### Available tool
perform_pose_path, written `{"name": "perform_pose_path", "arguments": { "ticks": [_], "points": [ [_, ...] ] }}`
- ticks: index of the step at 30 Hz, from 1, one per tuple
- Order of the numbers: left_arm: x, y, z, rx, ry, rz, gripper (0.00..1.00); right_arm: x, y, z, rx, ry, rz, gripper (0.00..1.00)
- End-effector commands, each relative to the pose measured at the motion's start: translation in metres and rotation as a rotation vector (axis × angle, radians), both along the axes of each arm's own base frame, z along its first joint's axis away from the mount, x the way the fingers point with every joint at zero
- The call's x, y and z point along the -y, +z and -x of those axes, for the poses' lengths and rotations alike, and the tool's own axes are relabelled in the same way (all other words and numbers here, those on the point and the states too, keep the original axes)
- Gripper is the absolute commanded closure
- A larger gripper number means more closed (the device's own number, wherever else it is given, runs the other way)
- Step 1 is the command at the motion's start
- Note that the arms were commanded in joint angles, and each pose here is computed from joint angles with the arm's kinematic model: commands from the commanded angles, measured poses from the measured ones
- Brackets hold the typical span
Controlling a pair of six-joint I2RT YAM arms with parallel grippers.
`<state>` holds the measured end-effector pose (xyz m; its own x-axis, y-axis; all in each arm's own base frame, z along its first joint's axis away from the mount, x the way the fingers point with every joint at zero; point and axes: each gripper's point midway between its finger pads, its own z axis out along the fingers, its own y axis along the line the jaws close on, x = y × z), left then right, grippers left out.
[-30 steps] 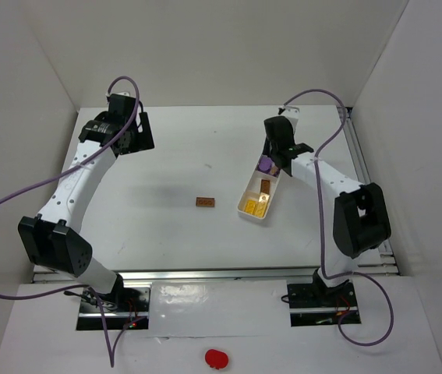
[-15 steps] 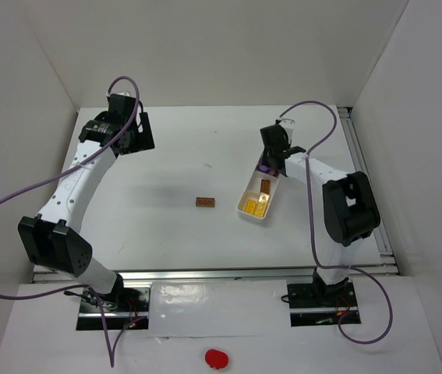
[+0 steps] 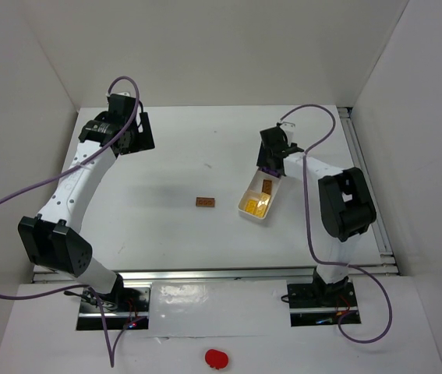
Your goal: Sort the legos into containers by color
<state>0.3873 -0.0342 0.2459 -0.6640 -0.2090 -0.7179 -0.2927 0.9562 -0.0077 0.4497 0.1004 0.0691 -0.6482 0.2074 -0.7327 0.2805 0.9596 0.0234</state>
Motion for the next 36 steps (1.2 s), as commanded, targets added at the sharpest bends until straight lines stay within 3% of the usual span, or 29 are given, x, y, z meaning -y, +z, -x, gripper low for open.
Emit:
{"name": "perform_pose_path", "arguments": {
  "ticks": [1, 3, 7, 12, 15, 16, 17, 19, 20, 22, 27, 36],
  "points": [
    [0.001, 0.013, -0.004, 0.036, -0.007, 0.013, 0.0, -0.005, 0.058, -0.012, 0.148, -0.023, -0.041, 0.25],
    [0.001, 0.013, -0.004, 0.036, -0.007, 0.013, 0.0, -0.007, 0.081, -0.005, 0.192, -0.003, -0.048, 0.27],
    [0.003, 0.012, -0.006, 0.034, -0.013, 0.019, 0.0, -0.033, 0.109, 0.017, 0.221, 0.105, -0.079, 0.39],
    [0.007, 0.013, -0.008, 0.04, -0.029, 0.037, 0.0, -0.053, 0.084, 0.068, 0.109, 0.182, -0.059, 0.51],
    [0.009, 0.01, -0.008, 0.037, -0.035, 0.044, 0.0, -0.096, 0.067, 0.095, 0.066, 0.373, -0.112, 0.53],
    [0.009, 0.01, -0.008, 0.037, -0.035, 0.044, 0.0, -0.13, 0.068, 0.112, 0.046, 0.52, -0.175, 0.5],
    [0.009, 0.01, -0.008, 0.037, -0.035, 0.044, 0.0, -0.146, 0.064, 0.121, 0.031, 0.61, -0.169, 0.38],
    [0.009, 0.01, -0.008, 0.037, -0.035, 0.044, 0.0, -0.192, 0.048, 0.149, -0.035, 0.811, -0.166, 0.28],
    [0.009, 0.01, -0.008, 0.039, -0.029, 0.05, 0.0, -0.2, 0.04, 0.155, -0.058, 0.881, -0.11, 0.2],
    [0.007, 0.016, -0.004, 0.055, -0.023, 0.046, 0.0, -0.217, 0.02, 0.156, -0.109, 0.934, -0.026, 0.13],
    [0.002, 0.017, -0.001, 0.058, -0.016, 0.027, 0.0, -0.222, -0.021, 0.149, -0.178, 0.995, 0.184, 0.08],
    [0.001, 0.021, -0.002, 0.068, -0.01, 0.022, 0.0, -0.226, -0.046, 0.108, -0.125, 0.924, 0.3, 0.07]
  ]
}}
